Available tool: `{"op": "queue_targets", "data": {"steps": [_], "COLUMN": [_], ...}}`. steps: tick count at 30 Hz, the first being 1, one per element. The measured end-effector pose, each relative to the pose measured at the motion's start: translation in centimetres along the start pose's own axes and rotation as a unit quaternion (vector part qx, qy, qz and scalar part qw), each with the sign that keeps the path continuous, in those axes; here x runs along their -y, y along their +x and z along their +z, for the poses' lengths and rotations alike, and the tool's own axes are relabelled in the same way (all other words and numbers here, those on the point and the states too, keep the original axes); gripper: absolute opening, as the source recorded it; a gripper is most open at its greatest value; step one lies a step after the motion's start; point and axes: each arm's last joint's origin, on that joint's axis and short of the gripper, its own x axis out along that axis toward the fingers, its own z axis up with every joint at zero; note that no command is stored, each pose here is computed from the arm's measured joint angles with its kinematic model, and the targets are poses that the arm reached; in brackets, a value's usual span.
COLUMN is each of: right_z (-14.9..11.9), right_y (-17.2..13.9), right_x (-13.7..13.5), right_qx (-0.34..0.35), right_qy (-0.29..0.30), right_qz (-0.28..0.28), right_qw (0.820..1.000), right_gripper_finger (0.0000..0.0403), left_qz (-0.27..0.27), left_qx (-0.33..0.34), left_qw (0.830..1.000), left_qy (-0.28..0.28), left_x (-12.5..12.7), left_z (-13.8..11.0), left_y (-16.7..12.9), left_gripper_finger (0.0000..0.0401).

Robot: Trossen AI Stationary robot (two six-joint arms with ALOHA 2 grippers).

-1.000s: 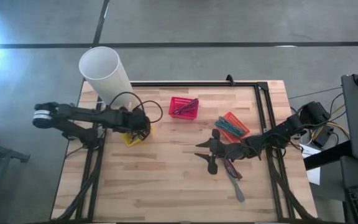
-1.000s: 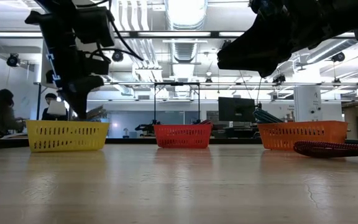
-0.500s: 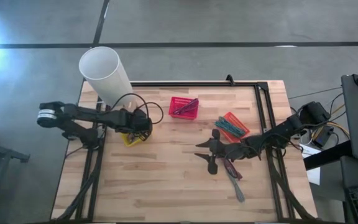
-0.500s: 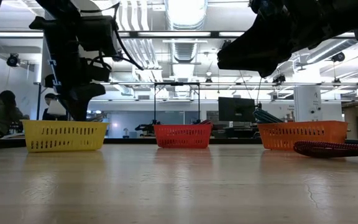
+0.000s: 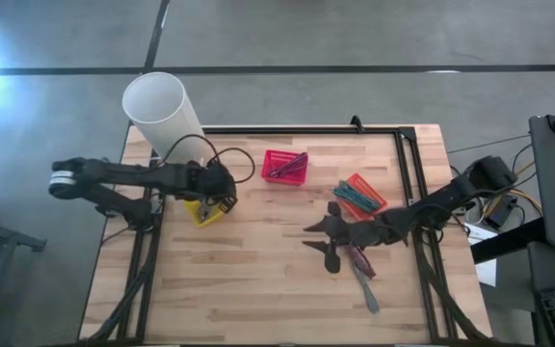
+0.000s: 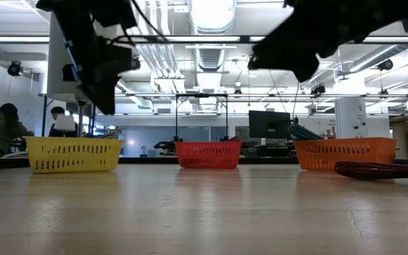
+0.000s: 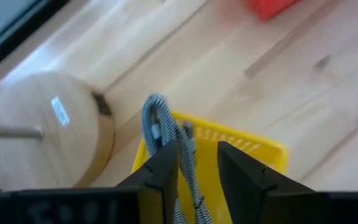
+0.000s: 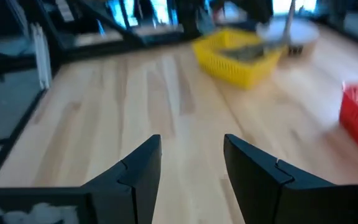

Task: Pick & Place USB Port
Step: Put the black charger cable into the yellow bin

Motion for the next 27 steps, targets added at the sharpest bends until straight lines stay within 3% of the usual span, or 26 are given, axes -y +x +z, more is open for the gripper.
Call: {"op": "queue_targets", "data": {"steps": [5, 11, 20, 27], "right_z": [-0.1, -0.2, -1.0, -4.3], "right_y": [-0.4, -2.0, -4.7, -6.2], "right_x": [-0.1, -1.4, -5.5, -5.7], "right_qx": [-0.130, -0.268, -0.302, -0.324], "right_qy": [0.053, 0.158, 0.276, 0.351], "right_qz": [-0.059, -0.091, -0.088, -0.138], "right_qw": [0.988, 0.946, 0.908, 0.867], "right_gripper_finger": [0.0169, 0.0168, 0.0164, 0.0164], "left_qz": [-0.041, -0.097, -0.107, -0.107], "left_qx": [0.061, 0.144, 0.164, 0.163], "left_qw": [0.996, 0.980, 0.976, 0.976], "left_qy": [0.044, 0.096, 0.099, 0.099], "left_x": [0.7, 2.4, 2.7, 2.7], "left_z": [0.7, 1.3, 1.4, 1.3], "left_y": [-1.2, -1.6, -1.4, -1.4], "left_gripper_finger": [0.0102, 0.0099, 0.0099, 0.0096]}}
